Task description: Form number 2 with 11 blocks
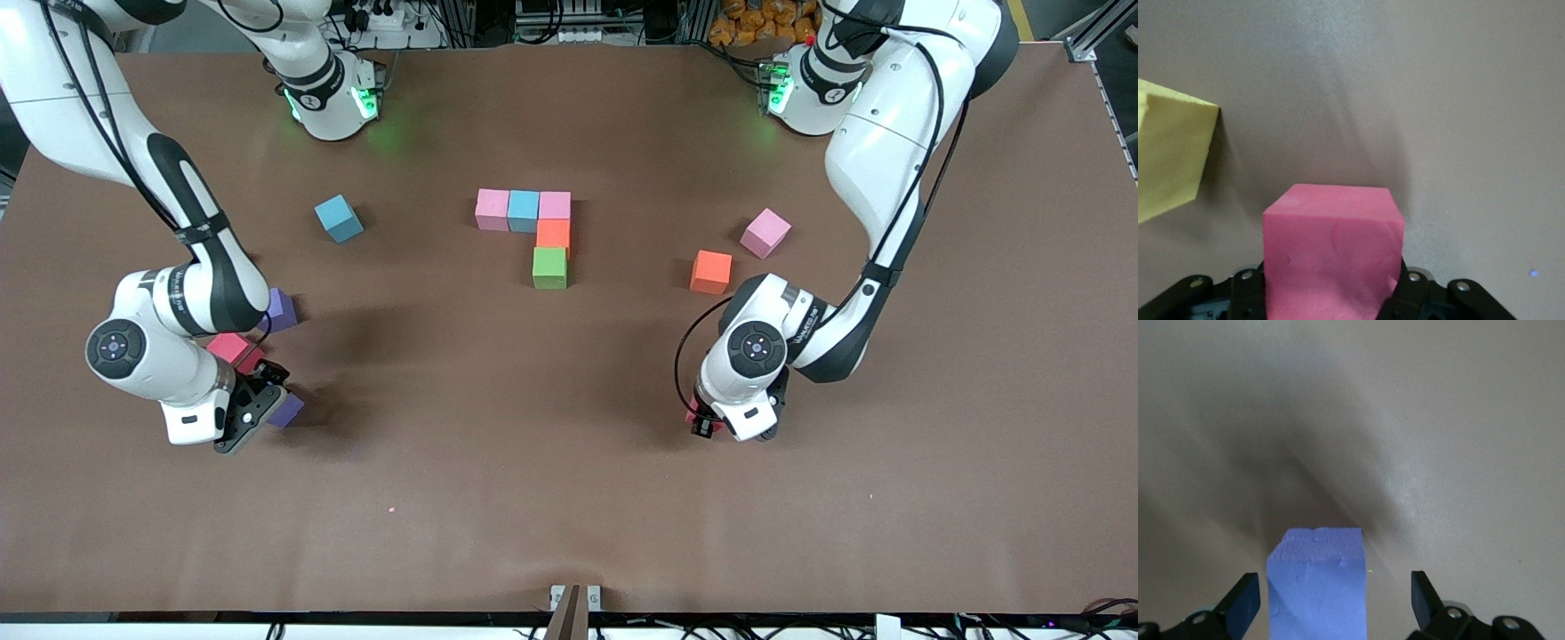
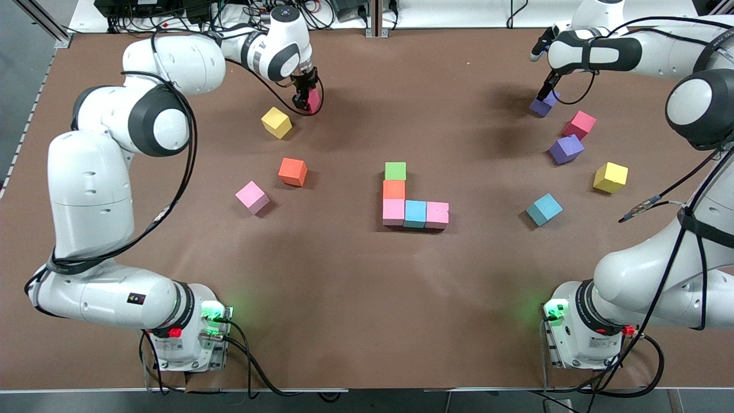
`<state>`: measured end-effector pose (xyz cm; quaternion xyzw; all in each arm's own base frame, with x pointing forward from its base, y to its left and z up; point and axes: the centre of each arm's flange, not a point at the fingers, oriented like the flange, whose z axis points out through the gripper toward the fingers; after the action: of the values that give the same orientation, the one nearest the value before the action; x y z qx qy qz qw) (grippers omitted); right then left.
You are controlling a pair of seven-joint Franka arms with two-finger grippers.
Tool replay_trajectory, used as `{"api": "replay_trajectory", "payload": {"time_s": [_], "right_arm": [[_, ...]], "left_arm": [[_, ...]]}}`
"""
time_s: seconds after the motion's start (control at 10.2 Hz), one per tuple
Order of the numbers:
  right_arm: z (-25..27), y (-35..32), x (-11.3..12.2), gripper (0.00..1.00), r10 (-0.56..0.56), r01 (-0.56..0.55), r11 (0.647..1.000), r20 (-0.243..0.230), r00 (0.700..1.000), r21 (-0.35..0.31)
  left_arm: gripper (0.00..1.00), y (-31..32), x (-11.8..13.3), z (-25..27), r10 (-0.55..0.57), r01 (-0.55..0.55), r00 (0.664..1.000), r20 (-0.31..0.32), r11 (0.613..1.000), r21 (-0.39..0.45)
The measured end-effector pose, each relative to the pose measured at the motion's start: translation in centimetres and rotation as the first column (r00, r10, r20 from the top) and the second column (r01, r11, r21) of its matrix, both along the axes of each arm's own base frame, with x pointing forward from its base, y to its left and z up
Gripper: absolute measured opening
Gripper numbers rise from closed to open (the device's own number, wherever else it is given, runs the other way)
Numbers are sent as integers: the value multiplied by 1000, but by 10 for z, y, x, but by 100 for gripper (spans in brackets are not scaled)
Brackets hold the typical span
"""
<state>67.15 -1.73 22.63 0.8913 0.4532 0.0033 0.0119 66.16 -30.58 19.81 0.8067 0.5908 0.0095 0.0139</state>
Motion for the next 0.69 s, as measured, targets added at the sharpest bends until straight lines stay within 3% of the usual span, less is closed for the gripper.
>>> {"api": "replay_trajectory", "payload": {"time_s": [0.29,0.69], "right_arm": [[-4,-14,-5,100,-2,3,1000,-43,999,14],[-26,-13,-7,100,-5,8,999,-63,998,48]], "left_arm": [[61,-40,-12,17,61,-60,998,24,998,-24],[61,-140,-75,39,151,-150,989,11,988,-18]]}}
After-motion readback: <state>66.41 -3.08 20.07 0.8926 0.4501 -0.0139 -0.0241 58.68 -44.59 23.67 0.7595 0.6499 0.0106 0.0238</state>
